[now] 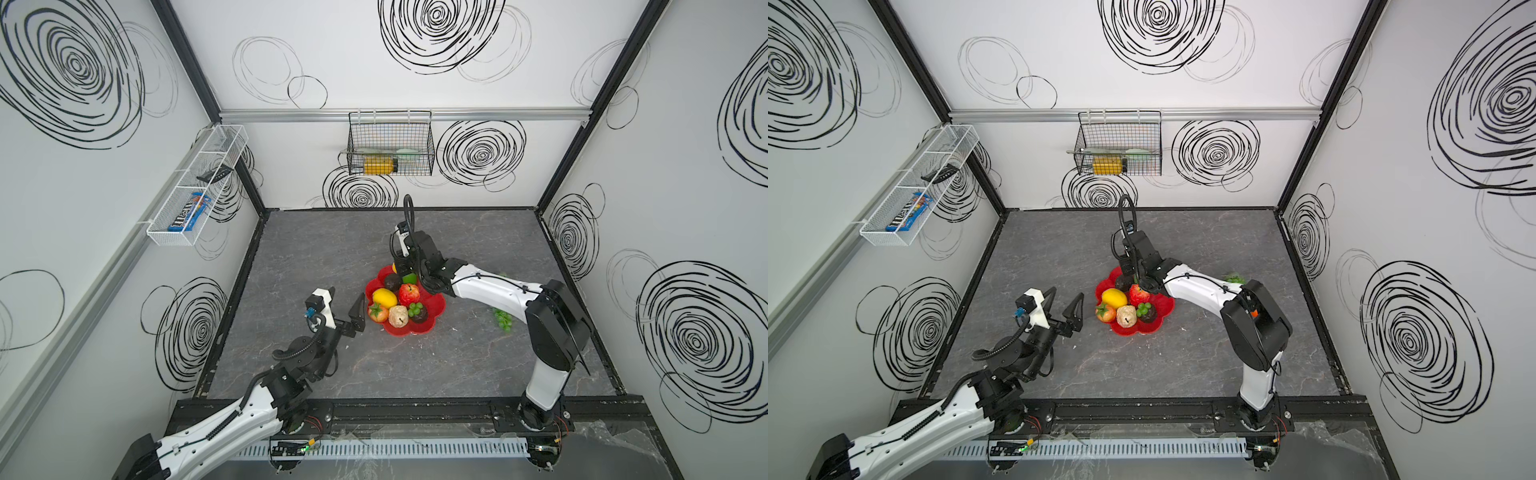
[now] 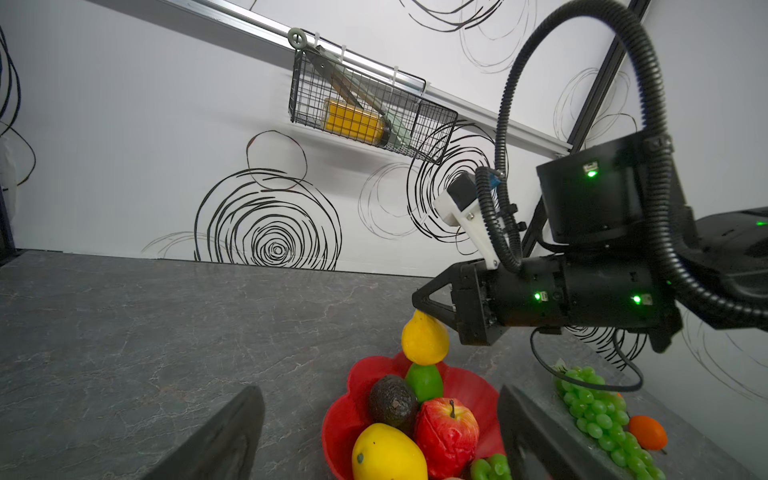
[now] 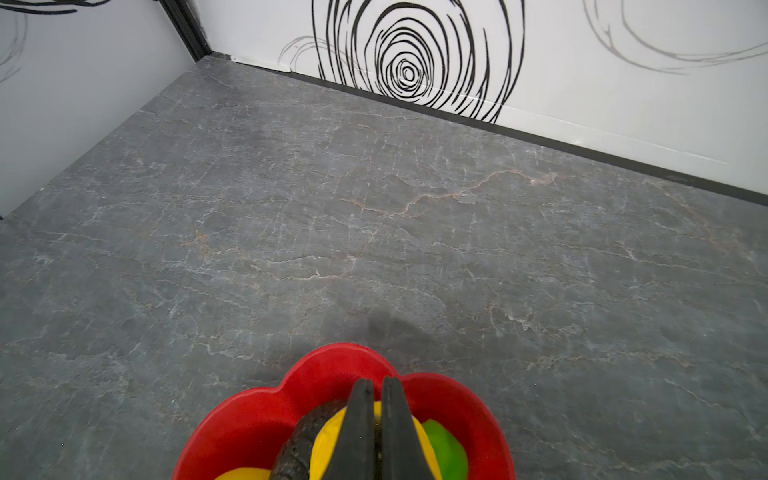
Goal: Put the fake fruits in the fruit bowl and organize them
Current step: 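Swing the right gripper away from the bowl toward the grapes and kumquats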
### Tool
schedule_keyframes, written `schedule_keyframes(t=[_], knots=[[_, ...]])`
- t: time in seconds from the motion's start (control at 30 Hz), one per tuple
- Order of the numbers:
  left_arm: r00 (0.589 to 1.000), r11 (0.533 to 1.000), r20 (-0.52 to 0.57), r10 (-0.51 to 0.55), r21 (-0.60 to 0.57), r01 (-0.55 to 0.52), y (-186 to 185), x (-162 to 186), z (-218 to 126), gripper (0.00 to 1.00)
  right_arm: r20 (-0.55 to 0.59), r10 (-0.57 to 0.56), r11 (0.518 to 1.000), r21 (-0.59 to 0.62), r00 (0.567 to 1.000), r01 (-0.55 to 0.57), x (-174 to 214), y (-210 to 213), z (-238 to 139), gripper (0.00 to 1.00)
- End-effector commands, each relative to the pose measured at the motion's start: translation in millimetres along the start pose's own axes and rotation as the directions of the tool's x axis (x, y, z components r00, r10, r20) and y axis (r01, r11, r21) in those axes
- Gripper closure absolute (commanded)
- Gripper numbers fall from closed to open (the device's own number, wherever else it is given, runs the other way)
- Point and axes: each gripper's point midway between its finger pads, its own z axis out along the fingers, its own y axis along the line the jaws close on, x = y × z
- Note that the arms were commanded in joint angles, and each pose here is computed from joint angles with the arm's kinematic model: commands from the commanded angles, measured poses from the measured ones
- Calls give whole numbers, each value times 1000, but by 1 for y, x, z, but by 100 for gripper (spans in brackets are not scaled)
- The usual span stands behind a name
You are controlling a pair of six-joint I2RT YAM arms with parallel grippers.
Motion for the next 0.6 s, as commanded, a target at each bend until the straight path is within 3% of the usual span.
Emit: schedule_keyframes(t=[0.0,0.3,0.57], knots=[[999,1000,30,-24,-2,25,1,-6,0,9,-8,-9,1000,5,1000,9,-6,-5,3,99],[1000,1000,17,-18,-6,18,1,-2,2,8,-65,57,998,16,996,-56,8,-17,-26,99],[1000,1000,8,-21,0,21,0,0,4,8,-23,47,996,-79,999,-49,25,-8,-67,99]])
